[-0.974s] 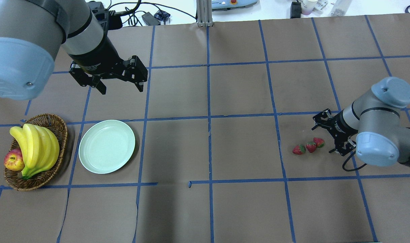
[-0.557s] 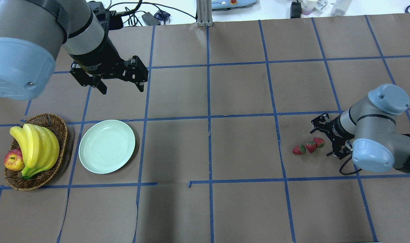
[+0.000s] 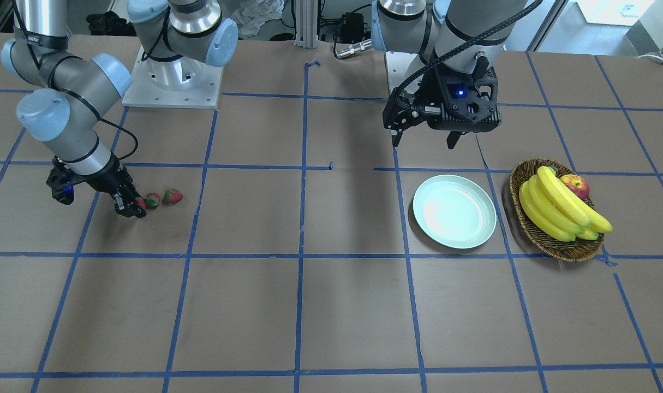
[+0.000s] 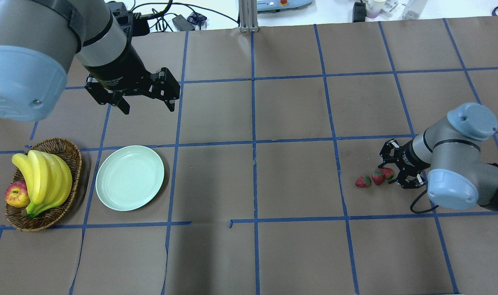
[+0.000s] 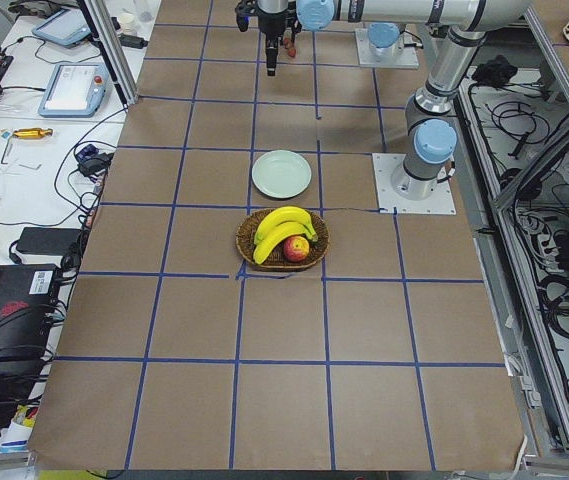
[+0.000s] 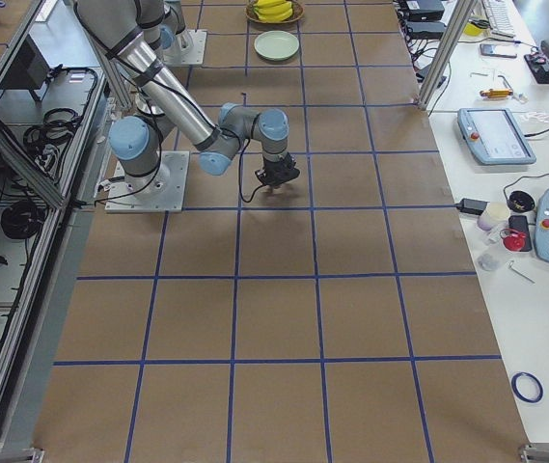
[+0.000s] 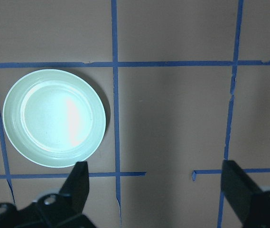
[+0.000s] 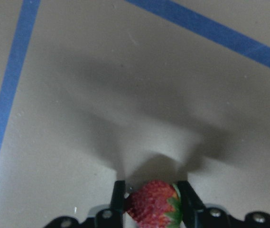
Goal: Collect all strawberries into plate
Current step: 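Carry the strawberry toward the plate with the right gripper and release it midway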
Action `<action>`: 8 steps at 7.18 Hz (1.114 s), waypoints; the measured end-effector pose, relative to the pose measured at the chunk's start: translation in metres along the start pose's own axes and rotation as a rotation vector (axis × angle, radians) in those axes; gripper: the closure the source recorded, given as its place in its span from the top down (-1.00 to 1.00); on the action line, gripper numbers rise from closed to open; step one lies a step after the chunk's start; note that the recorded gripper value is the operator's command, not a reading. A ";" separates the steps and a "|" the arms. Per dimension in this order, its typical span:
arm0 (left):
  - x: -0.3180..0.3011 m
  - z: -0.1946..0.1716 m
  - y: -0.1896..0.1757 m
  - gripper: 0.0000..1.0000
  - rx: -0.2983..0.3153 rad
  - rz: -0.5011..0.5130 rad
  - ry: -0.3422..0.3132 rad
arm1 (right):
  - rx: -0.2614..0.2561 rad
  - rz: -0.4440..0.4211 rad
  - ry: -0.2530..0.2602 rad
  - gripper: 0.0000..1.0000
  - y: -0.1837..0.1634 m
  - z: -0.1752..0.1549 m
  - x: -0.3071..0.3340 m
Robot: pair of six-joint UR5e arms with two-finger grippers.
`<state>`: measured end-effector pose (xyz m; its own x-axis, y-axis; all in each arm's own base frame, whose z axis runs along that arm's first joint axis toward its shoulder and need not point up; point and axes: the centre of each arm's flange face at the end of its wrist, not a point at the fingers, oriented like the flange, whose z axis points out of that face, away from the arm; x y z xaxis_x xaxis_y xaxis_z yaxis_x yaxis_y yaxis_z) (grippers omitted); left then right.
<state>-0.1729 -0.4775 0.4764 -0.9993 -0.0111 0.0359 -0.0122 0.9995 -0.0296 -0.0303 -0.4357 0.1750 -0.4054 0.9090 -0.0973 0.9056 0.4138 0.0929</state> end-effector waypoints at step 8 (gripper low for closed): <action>0.000 -0.003 0.001 1.00 0.008 0.004 -0.001 | 0.065 -0.778 0.073 -1.00 0.228 -0.039 -0.143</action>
<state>-0.1727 -0.4764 0.4795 -0.9994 -0.0068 0.0349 -0.0081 0.9993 -0.0373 0.2289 -0.4692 0.2491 -0.9314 0.3611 -0.0453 0.3627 0.9313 -0.0337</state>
